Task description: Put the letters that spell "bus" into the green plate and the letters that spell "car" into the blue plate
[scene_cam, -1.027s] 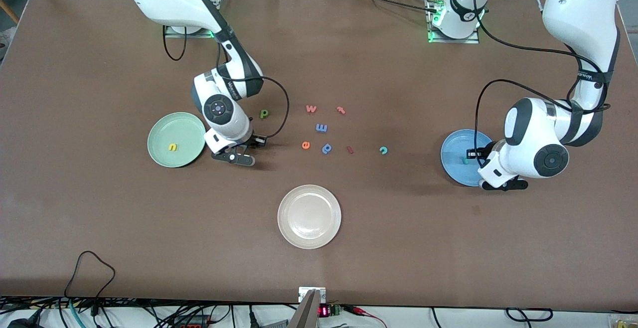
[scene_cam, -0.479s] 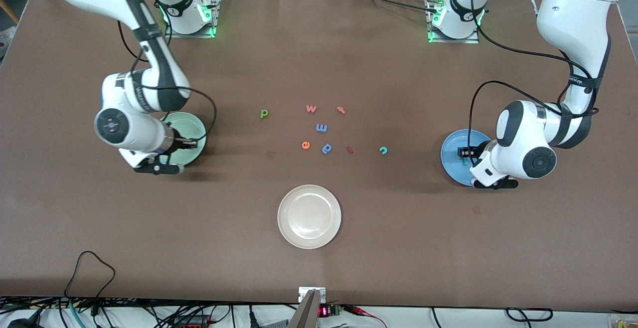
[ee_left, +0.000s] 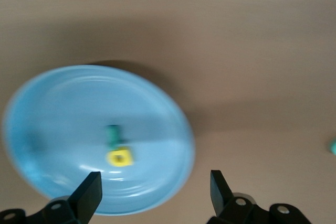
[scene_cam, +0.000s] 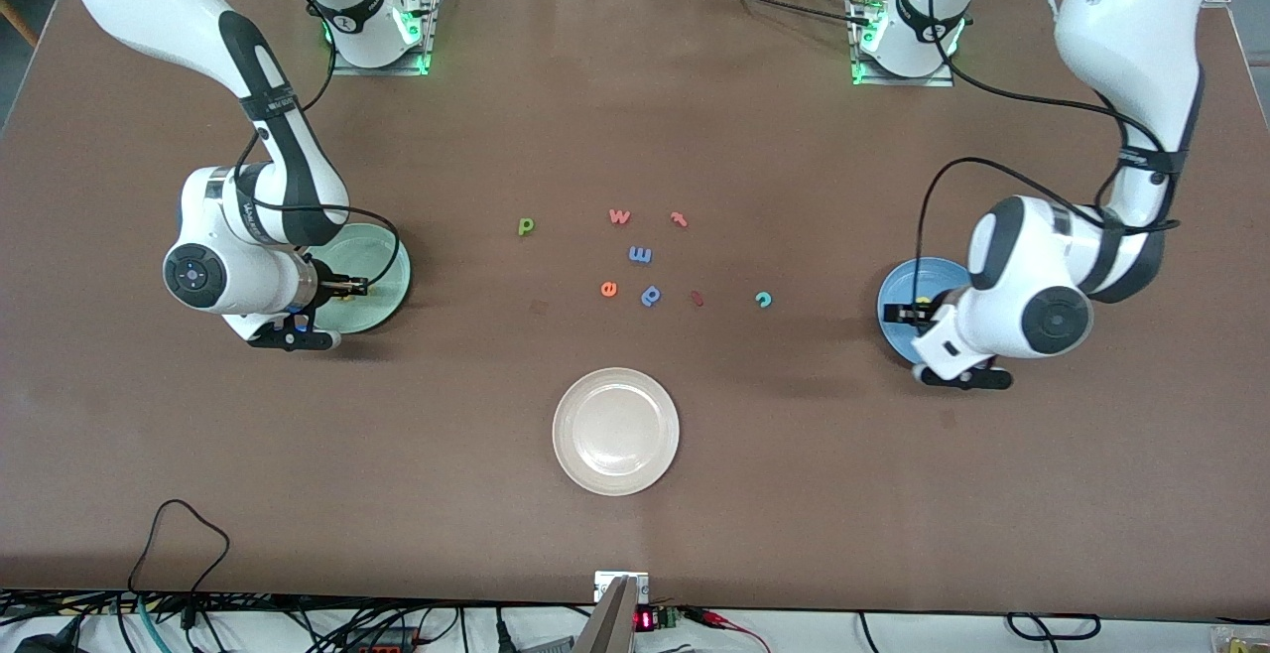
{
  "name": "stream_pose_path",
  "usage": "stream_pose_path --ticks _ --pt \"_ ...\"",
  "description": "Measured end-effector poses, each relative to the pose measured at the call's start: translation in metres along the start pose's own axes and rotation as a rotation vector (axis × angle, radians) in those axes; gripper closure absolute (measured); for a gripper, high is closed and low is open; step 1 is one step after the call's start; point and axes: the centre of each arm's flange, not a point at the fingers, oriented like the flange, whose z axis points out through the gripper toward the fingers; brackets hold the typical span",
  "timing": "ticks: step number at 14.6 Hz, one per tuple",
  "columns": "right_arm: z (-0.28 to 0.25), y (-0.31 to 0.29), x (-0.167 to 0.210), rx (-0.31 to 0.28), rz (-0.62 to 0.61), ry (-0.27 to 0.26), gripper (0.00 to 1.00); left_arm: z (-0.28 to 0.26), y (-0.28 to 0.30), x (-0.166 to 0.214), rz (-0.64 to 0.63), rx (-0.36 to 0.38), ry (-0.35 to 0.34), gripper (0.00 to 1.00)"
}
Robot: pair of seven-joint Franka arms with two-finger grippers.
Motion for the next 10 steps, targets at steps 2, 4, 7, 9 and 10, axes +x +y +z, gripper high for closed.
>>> stream_pose_path --ticks 2,4,7,9,10 --pt "-0.01 -0.01 -0.001 0.002 -0.016 0.016 0.3 0.011 0.052 -0.002 0.028 -0.002 0.017 0.19" --pt "-0.025 -0.038 -0.008 0.007 -0.052 0.031 0.07 0.031 0.1 -0.004 0.028 -0.004 0.043 0.37" --pt "-0.035 -0.107 -0.029 0.009 -0.039 0.042 0.0 0.059 0.154 -0.01 -0.01 -0.025 0.076 0.36" --pt "-0.03 -0.158 -0.047 0.007 -0.04 0.041 0.0 0.065 0.173 -0.015 -0.047 -0.043 0.079 0.36" --pt "-0.025 -0.18 -0.058 0.009 -0.032 0.045 0.06 0.067 0.178 -0.017 -0.055 -0.048 0.075 0.36"
